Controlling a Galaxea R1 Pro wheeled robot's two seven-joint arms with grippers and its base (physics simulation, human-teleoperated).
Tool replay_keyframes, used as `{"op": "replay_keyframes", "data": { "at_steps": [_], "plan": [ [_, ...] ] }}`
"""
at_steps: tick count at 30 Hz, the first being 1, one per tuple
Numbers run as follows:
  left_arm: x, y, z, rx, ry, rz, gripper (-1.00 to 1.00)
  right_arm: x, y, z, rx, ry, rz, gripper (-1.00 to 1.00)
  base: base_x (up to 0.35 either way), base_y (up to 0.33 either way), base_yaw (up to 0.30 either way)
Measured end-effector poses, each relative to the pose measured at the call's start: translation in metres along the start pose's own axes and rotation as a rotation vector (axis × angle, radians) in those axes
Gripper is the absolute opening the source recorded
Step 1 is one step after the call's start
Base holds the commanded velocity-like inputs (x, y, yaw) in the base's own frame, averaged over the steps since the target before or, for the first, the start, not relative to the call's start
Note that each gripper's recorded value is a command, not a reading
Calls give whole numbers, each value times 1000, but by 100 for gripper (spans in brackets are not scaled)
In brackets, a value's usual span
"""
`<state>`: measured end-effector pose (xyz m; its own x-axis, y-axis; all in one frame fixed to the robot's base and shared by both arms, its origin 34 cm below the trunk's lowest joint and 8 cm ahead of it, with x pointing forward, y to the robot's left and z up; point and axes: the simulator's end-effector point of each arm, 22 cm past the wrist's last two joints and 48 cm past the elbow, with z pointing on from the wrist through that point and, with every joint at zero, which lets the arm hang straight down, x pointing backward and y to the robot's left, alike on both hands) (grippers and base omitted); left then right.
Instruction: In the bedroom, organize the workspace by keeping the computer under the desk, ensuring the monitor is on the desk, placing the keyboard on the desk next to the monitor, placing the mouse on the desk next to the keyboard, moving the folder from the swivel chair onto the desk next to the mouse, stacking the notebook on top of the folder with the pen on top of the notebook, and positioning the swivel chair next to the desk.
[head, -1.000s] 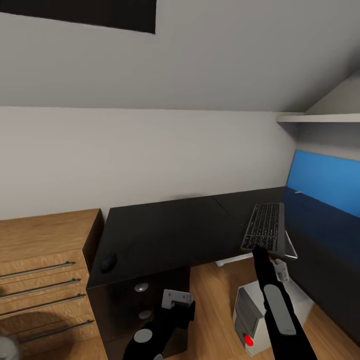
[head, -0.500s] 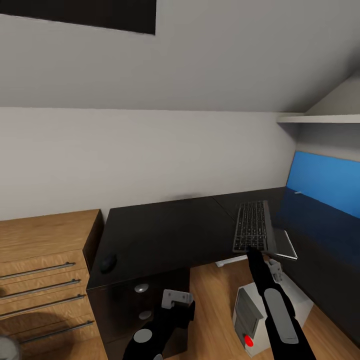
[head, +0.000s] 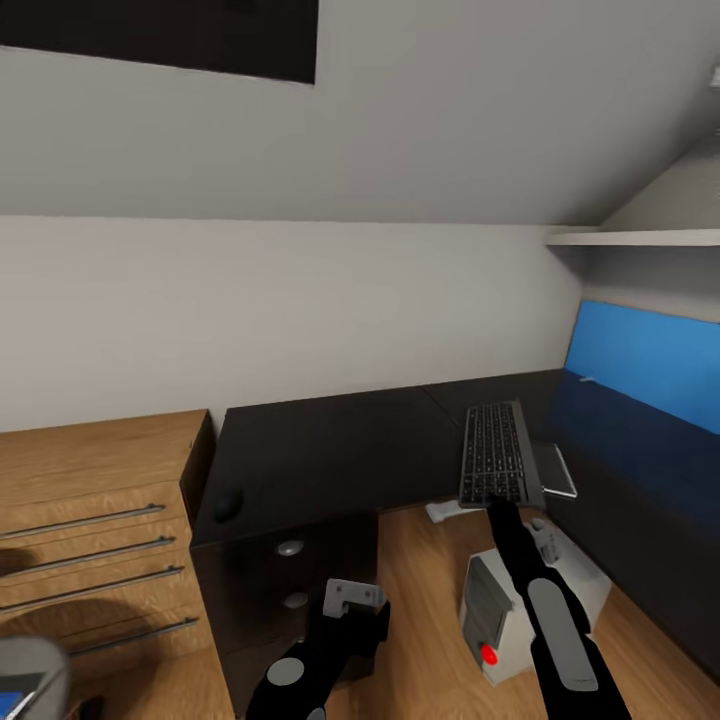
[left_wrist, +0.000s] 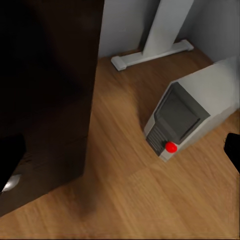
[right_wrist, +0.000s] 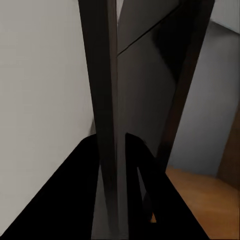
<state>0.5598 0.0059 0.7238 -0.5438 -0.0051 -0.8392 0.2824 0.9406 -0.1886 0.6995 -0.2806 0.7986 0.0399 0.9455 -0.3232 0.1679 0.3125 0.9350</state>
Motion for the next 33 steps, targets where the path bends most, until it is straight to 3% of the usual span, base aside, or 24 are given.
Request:
{"op": "replay_keyframes", "data": {
  "at_steps": [16, 33],
  "plan": [
    [0, 2, 0, -4, -1, -1, 100, 12, 15, 0, -57, 25, -24, -100, -147, -109, 53],
    [-1, 8, 0, -16, -2, -9, 100, 45, 14, -1, -54, 92, -43, -100, -27, -23, 261]
  ]
}}
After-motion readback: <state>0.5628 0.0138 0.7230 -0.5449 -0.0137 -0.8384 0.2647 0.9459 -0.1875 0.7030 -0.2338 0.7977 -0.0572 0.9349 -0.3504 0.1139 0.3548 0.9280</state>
